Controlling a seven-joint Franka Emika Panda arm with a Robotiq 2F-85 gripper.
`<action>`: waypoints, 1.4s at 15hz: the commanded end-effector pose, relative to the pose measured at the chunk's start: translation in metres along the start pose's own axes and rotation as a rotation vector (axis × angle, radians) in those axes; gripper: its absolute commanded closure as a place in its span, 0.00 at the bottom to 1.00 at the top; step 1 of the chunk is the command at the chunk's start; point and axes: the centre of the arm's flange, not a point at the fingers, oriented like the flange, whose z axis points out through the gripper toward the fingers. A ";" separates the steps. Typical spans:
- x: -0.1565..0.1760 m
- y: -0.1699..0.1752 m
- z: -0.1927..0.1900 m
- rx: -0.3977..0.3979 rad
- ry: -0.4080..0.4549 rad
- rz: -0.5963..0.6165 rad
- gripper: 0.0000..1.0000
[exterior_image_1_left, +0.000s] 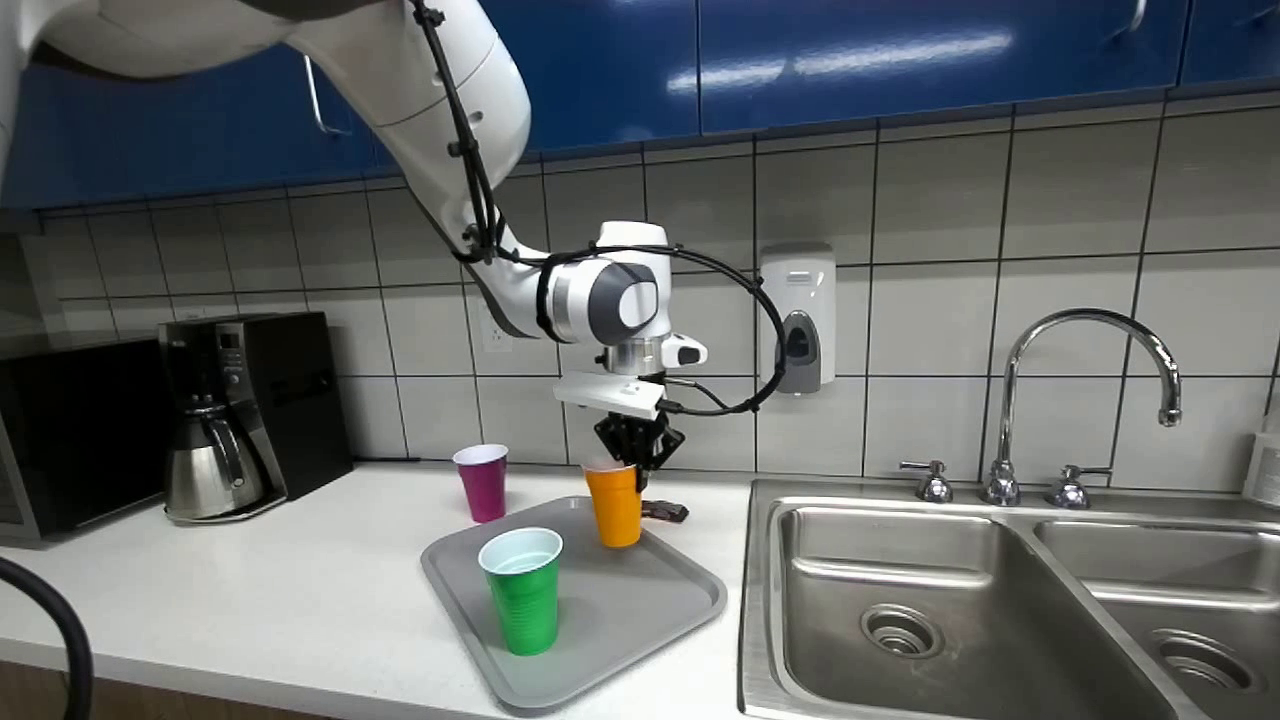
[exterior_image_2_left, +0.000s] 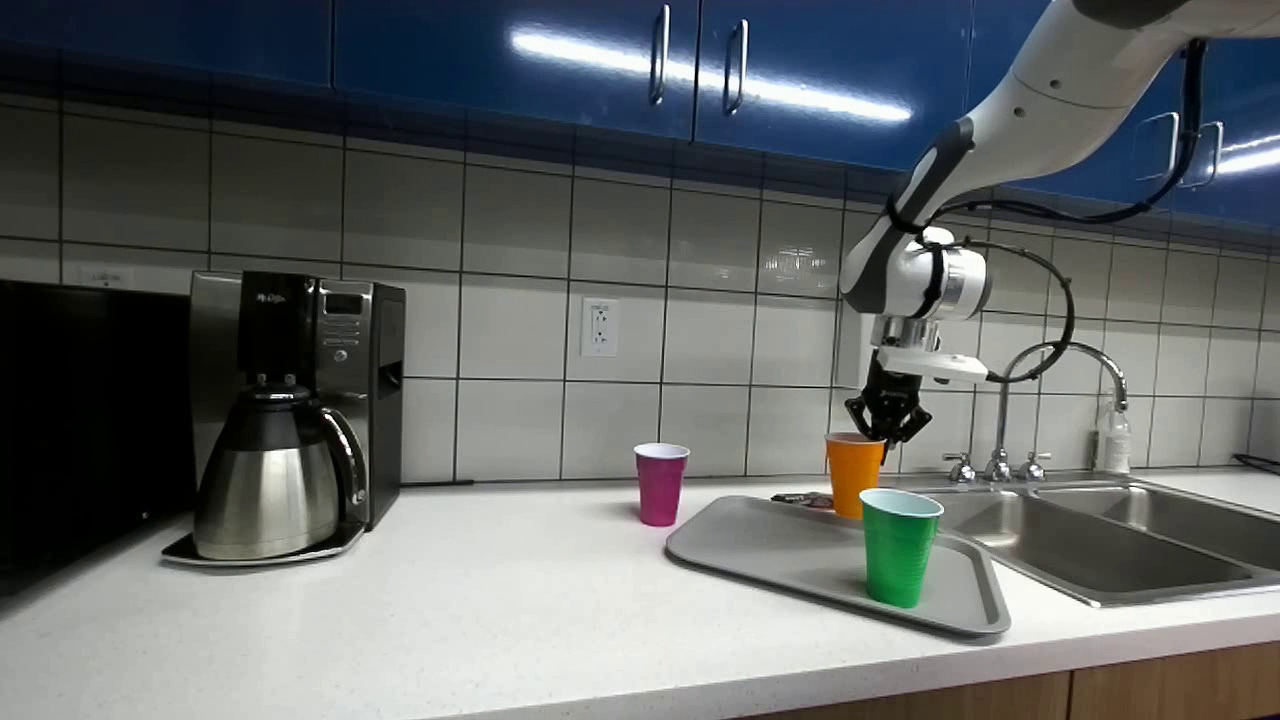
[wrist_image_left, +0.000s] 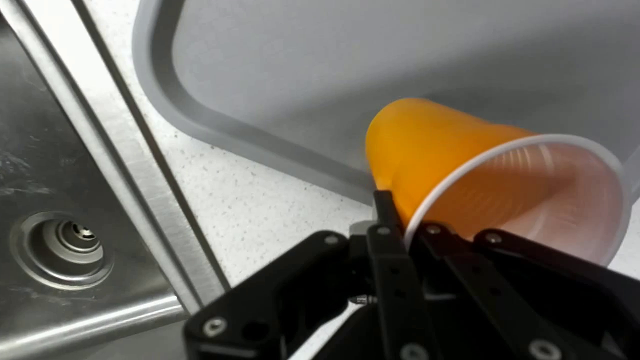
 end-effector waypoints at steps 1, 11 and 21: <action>-0.020 -0.008 0.005 0.012 -0.015 -0.035 0.99; -0.025 -0.010 0.014 0.010 -0.038 -0.051 0.99; -0.032 -0.008 0.022 -0.002 -0.050 -0.082 0.99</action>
